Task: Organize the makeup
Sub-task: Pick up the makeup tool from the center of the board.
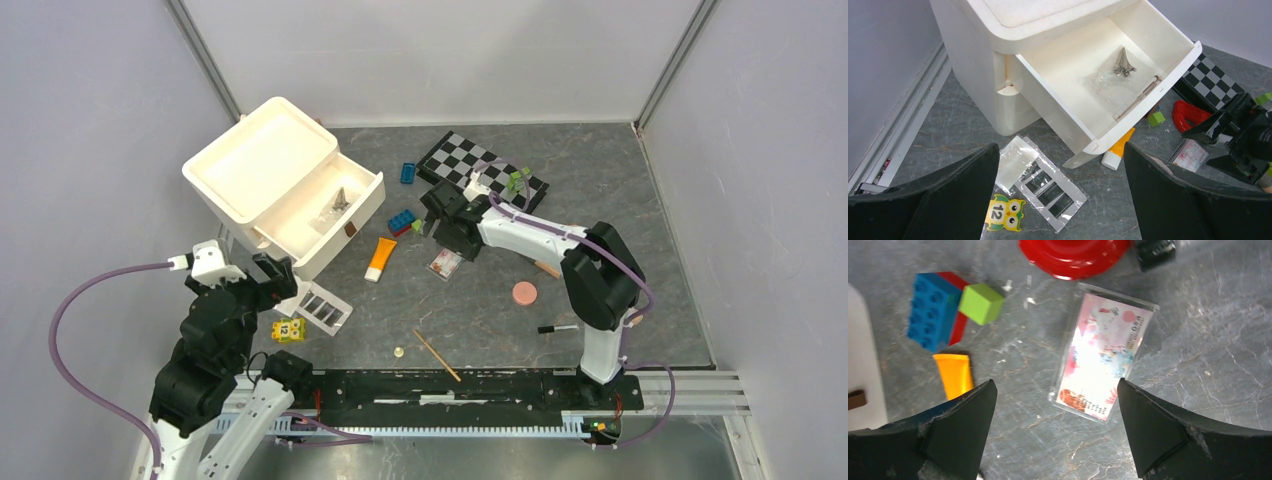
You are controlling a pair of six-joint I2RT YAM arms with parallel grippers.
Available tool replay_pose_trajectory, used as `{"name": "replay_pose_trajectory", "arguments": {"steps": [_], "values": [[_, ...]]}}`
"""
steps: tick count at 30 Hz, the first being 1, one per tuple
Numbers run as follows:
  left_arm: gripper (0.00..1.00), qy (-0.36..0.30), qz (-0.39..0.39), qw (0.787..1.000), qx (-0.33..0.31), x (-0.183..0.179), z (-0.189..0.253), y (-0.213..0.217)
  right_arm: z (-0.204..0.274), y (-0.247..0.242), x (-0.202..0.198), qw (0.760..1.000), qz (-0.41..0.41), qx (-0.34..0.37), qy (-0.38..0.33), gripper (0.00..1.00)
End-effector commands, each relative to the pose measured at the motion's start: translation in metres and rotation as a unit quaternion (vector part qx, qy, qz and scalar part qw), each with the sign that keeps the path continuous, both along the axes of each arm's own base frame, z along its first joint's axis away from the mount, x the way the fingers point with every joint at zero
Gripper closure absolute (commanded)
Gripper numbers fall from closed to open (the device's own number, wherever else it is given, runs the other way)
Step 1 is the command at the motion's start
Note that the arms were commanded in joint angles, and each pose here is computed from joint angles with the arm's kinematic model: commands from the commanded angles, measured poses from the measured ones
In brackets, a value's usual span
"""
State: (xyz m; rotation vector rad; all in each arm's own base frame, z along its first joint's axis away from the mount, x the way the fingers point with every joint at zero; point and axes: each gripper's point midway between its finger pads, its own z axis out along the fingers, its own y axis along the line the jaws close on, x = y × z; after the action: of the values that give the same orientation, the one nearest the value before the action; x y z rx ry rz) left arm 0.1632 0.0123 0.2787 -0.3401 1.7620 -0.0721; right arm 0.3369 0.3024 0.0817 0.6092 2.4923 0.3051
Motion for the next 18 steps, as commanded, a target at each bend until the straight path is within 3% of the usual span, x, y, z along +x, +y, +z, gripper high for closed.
{"name": "replay_pose_trajectory", "arguments": {"steps": [1,18], "values": [[0.00,-0.018,-0.010,1.000,0.009,0.002,0.008,-0.001,-0.023,-0.015,-0.012,0.997,-0.060,-0.020,0.042,0.03],[0.00,-0.027,-0.013,1.000,0.005,-0.001,0.010,-0.001,-0.066,-0.019,-0.020,0.991,-0.062,-0.071,0.094,0.08]]}}
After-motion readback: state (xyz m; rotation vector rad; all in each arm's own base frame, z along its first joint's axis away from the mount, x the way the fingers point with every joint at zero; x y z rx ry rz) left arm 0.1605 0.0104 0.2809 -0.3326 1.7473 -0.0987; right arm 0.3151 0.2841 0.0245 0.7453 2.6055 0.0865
